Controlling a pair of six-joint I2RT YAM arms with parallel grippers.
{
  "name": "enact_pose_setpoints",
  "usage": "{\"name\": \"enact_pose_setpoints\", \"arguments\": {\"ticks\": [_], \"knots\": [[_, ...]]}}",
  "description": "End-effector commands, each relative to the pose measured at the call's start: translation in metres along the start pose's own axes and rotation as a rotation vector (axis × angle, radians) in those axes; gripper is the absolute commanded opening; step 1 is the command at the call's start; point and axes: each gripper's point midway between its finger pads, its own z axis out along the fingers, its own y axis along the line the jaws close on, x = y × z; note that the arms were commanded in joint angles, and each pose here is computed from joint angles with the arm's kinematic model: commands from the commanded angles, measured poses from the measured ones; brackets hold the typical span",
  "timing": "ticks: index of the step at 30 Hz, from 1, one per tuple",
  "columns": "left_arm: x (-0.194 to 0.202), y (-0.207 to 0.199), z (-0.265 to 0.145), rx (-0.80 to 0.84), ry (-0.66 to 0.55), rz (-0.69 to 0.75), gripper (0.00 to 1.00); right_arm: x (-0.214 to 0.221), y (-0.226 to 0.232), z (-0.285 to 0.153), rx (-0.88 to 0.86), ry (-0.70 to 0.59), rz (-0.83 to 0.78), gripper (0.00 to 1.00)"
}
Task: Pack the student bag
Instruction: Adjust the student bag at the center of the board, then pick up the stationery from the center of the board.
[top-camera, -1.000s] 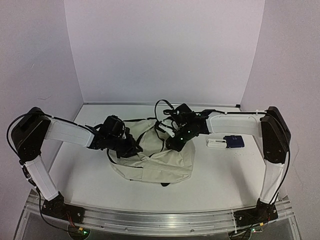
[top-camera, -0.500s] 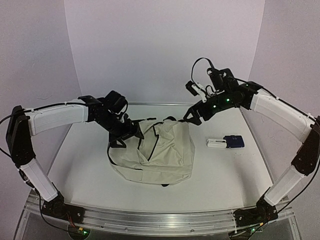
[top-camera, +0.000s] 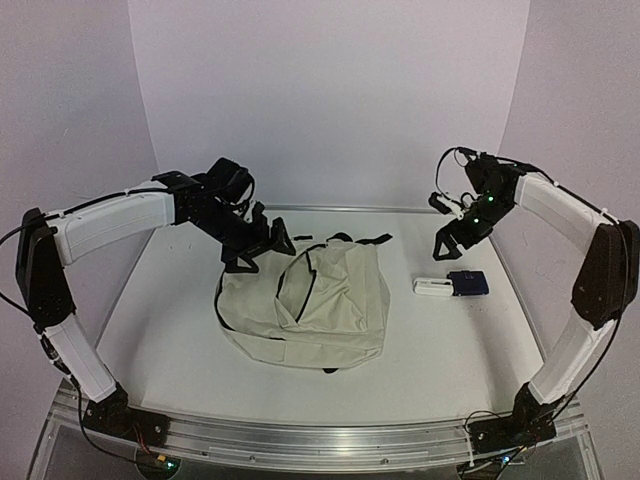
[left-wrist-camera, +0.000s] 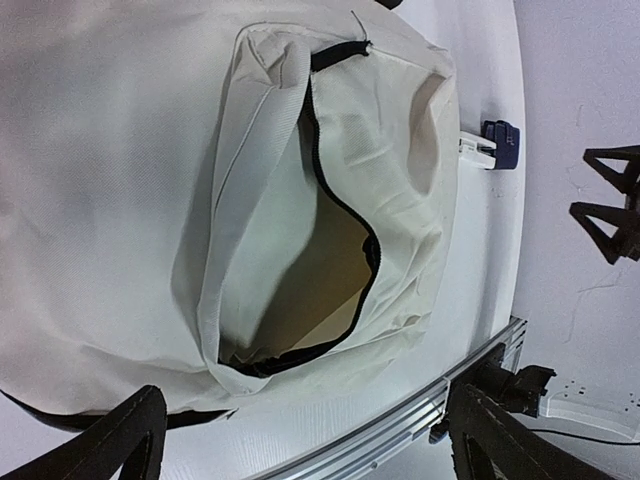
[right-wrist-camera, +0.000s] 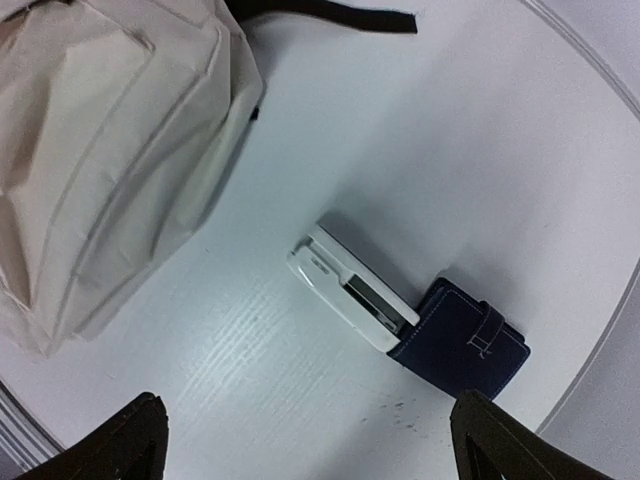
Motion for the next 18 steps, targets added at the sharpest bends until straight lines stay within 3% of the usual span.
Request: {"name": "enact_pose_setpoints", "arguments": {"ticks": [1, 9, 18], "knots": [[-0.008, -0.018, -0.017, 0.078, -0.061, 0.023, 0.99, 0.014, -0.010, 0.006, 0.028, 0.115, -0.298, 0.98], [-0.015, -0.021, -0.024, 0.058, -0.076, -0.035, 0.99, 0.027, -0.024, 0.060, -0.040, 0.242, -0.595, 0.90], [-0.024, -0.023, -0.030, 0.047, -0.076, -0.058, 0.99, 0.043, -0.023, 0.106, -0.133, 0.297, -0.672, 0.80]]}}
